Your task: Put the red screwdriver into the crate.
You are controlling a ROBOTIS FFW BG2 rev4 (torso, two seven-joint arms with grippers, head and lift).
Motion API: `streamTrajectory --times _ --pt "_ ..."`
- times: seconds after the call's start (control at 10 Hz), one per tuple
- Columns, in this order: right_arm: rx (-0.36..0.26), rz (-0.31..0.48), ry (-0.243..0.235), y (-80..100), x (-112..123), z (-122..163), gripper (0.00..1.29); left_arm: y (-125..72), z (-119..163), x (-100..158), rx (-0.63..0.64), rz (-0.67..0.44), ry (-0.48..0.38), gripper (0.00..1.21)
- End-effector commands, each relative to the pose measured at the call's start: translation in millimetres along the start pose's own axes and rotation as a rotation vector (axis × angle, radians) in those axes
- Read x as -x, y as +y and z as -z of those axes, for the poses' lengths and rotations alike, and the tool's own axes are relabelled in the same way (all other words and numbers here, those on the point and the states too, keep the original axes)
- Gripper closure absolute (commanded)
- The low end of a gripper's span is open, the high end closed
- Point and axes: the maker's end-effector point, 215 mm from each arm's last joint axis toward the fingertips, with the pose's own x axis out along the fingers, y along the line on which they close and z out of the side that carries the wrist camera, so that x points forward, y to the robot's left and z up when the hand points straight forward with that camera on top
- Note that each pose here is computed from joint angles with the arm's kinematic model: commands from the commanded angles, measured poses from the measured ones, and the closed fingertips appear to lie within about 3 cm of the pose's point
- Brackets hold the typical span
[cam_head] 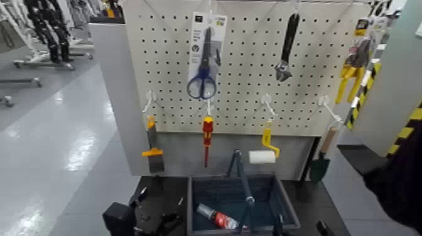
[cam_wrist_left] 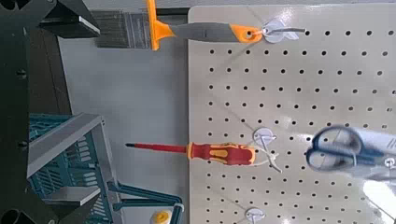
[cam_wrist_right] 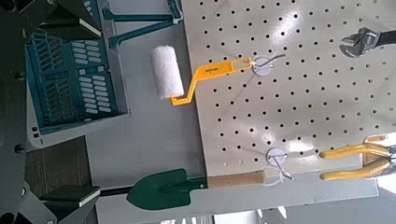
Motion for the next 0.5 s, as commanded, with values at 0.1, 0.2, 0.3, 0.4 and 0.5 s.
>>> streamTrajectory --times 0.1,0.2,0.3,0.4,0.5 --pt "0.001 0.0 0.002 0.1 0 1 0.13 -1.1 2 -2 0.0 0.008 0.009 0.11" --pt "-0.002 0.001 0.002 -0.2 0 1 0.13 -1.1 1 -3 0.0 0.009 0.01 0.11" --pt "-0.002 0.003 0.002 -0.6 0 1 0.13 -1.8 3 -5 0.004 0.02 0.022 0.11" --pt "-0.001 0.0 0.003 0.8 0 1 0.13 -1.2 1 -12 0.002 0.04 0.03 0.11" --pt "-0.003 0.0 0.003 1.3 -1 1 0.13 -2.7 -4 -22 -0.001 0.073 0.035 0.11"
